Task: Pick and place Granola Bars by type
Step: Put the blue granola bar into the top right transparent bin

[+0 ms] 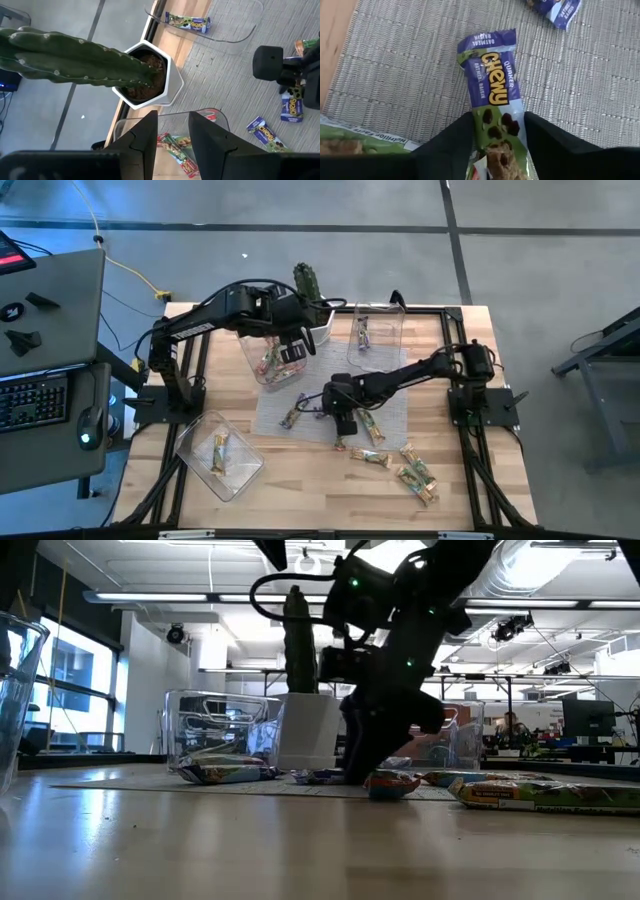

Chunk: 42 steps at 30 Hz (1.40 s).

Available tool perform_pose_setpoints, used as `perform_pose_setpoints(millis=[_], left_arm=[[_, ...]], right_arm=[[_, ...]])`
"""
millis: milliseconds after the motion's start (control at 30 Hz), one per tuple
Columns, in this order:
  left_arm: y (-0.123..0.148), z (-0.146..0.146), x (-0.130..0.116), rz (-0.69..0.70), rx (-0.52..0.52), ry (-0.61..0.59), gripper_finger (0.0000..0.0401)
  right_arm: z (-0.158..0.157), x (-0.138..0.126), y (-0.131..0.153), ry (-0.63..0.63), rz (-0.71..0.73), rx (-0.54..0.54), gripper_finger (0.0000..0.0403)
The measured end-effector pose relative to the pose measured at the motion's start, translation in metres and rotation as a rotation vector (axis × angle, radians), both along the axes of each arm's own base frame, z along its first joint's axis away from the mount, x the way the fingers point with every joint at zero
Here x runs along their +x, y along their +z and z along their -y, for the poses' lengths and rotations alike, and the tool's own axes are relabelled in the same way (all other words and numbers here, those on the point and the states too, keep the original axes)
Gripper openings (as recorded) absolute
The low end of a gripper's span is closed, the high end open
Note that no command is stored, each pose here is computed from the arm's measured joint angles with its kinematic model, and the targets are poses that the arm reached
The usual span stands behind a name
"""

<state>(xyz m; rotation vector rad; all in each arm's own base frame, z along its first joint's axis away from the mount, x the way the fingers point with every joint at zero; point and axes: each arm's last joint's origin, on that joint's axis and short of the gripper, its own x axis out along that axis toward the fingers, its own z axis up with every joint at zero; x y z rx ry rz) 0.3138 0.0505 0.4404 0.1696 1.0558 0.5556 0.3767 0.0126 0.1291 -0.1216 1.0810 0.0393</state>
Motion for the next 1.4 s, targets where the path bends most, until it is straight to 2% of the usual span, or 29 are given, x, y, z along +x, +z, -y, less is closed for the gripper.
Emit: perform_pose_setpoints(millis=[133, 367, 467, 600, 700, 833, 967, 1067, 1167, 1267, 1400], left_arm=[[0.0, 0.0, 0.0, -0.002, 0.002, -0.003, 0.0104], [0.0, 0.0, 0.0, 0.0, 0.001, 0.0, 0.0104], [0.0, 0.0, 0.0, 0.0, 0.001, 0.001, 0.0104], [0.0, 0.0, 0.0, 0.004, 0.001, 0.002, 0.0104], [0.0, 0.0, 0.0, 0.005, 0.0, 0.004, 0.0104], [0.0, 0.0, 0.0, 0.004, 0.0, 0.004, 0.0104], [0.0, 0.0, 0.0, 0.004, 0.0, 0.004, 0.0104], [0.0, 0.0, 0.0, 0.007, -0.003, 0.009, 0.0104], [0.0, 0.0, 0.0, 0.022, -0.016, 0.034, 0.0104], [-0.001, 0.001, 0.0, 0.023, -0.037, 0.037, 0.0104], [-0.002, 0.003, -0.001, 0.027, -0.138, 0.021, 0.0104]], right_arm=[[0.0, -0.003, -0.003, 0.004, -0.007, 0.032, 0.0131], [-0.001, -0.001, 0.002, -0.068, 0.015, 0.079, 0.0087], [-0.003, 0.0, 0.016, -0.073, 0.009, 0.098, 0.0083], [-0.002, 0.0, 0.053, -0.113, 0.059, 0.104, 0.0083], [0.0, -0.011, 0.081, -0.149, 0.068, 0.036, 0.0082], [0.009, -0.038, 0.125, -0.217, 0.094, -0.152, 0.0082], [0.028, -0.068, 0.157, -0.363, 0.102, -0.334, 0.0082], [0.045, -0.086, 0.172, -0.445, 0.114, -0.347, 0.0082], [0.065, -0.094, 0.165, -0.533, 0.15, -0.293, 0.0082], [0.087, -0.101, 0.14, -0.599, 0.143, -0.27, 0.0082], [0.109, -0.112, 0.099, -0.631, 0.146, -0.222, 0.0082]])
